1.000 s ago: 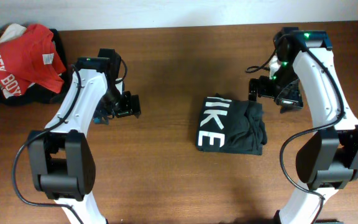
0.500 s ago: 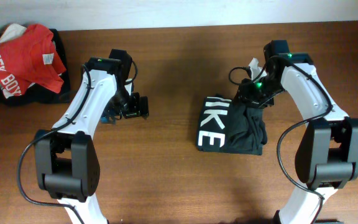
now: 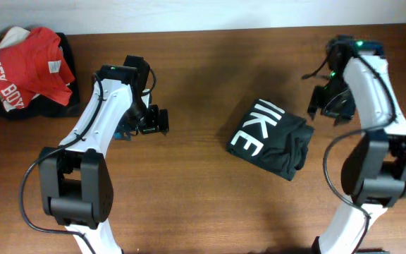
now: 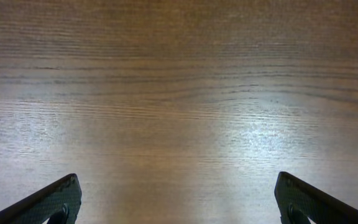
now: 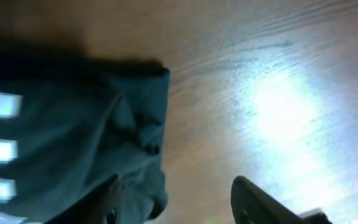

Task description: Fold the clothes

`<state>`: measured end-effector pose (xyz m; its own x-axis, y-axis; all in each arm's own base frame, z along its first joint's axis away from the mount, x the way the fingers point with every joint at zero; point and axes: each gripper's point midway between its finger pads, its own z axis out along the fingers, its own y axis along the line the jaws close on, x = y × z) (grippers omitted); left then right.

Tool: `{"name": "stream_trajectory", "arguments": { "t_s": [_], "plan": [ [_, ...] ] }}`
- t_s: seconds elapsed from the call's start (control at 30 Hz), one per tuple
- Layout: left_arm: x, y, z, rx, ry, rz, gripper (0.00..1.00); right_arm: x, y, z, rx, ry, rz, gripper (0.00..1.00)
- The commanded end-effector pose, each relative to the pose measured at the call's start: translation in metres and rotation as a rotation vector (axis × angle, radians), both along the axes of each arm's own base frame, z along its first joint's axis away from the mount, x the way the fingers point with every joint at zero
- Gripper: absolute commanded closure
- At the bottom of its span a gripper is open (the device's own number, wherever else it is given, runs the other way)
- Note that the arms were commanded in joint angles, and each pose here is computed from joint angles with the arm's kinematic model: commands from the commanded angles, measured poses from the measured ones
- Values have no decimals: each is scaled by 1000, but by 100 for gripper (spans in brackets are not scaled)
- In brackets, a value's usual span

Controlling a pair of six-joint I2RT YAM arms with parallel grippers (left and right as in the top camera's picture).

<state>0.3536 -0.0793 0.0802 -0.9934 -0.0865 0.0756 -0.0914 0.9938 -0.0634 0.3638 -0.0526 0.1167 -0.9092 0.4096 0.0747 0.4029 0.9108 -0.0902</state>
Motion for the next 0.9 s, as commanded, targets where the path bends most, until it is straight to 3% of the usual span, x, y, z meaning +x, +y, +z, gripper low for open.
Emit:
{"name": "stream_trajectory", "arguments": {
  "t_s": [0.0,0.13,0.23,0.3,0.33,0.4,0.47,0.53,0.67,0.73,0.8,0.87],
  "plan": [
    [0,-1,0,-9,0,-8,1,-15,42,29,191,-15,144,39],
    [2,-2,0,-10,-8,-9,1,-43,62,-46,235,97,193,39],
    [2,-2,0,-10,-8,-9,1,-42,64,-89,245,47,194,42],
    [2,-2,0,-10,-8,-10,1,-26,64,-93,234,-24,199,54],
    [2,-2,0,-10,-8,-10,1,-23,63,-93,232,-34,192,68],
    [2,-2,0,-10,-9,-10,1,-30,57,-81,234,10,158,83],
    [3,-2,0,-11,-16,-10,1,-40,53,-54,242,72,137,81],
    [4,-3,0,-12,-18,-10,1,-46,38,-38,170,119,143,70],
    [4,-2,0,-12,-18,-10,1,-49,36,-40,164,130,141,63],
    [3,-2,0,-11,-16,-10,1,-49,29,-54,120,126,148,50],
    [3,-2,0,-11,-16,-10,1,-43,29,-68,117,85,149,51],
    [3,-4,0,-11,-16,-14,1,-40,30,-70,123,72,148,71]
  ]
}}
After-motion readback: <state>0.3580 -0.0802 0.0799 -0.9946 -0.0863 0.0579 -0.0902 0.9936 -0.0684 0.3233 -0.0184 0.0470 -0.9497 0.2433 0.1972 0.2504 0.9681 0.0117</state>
